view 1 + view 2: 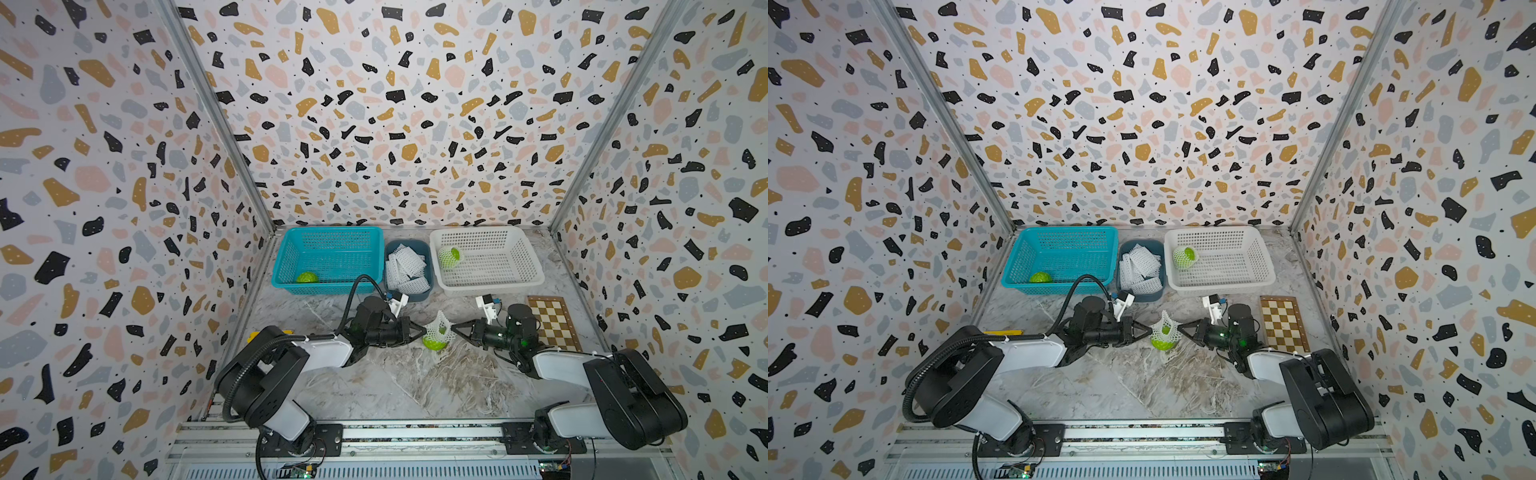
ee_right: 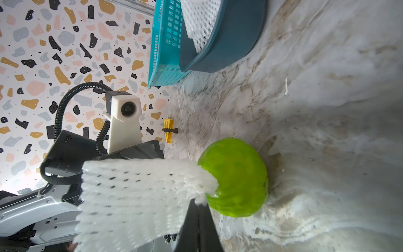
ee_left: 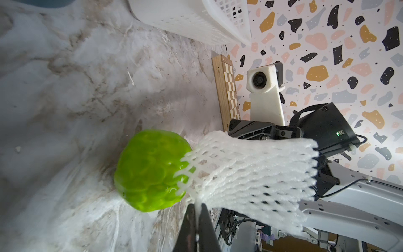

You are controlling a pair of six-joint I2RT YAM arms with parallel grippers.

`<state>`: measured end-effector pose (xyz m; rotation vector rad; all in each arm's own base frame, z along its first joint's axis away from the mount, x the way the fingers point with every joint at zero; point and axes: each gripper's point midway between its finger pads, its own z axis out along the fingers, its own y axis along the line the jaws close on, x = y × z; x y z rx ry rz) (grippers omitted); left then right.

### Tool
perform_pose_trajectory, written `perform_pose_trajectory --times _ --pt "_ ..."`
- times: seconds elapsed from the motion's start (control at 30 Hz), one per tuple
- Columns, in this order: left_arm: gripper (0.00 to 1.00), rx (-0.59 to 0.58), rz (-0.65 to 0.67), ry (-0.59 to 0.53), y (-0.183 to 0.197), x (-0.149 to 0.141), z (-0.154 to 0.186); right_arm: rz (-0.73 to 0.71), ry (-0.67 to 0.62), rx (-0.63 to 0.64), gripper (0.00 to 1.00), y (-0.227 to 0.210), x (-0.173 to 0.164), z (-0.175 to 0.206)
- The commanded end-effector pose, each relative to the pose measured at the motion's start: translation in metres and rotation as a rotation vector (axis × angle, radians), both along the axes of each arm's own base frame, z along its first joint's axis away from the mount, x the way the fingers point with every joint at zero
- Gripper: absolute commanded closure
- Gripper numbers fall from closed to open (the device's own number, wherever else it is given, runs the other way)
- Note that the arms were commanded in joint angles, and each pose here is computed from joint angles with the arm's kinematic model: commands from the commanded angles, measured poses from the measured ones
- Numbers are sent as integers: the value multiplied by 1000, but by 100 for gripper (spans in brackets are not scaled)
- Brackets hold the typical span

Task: Sleeve custard apples in foam nets
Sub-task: Put on the foam net on the custard apple.

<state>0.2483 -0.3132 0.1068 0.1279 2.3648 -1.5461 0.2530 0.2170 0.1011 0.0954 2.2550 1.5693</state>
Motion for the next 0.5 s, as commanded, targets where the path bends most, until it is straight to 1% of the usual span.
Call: perform_pose_trajectory --times 0.0,0.3,0.47 --pt "100 -43 6 -39 -3 11 14 2 -43 -4 100 3 7 7" --pt "100 -58 -10 1 -8 16 7 -6 -18 -18 100 3 12 1" --pt "100 -74 -17 -12 -10 16 12 -11 -42 -12 100 3 15 7"
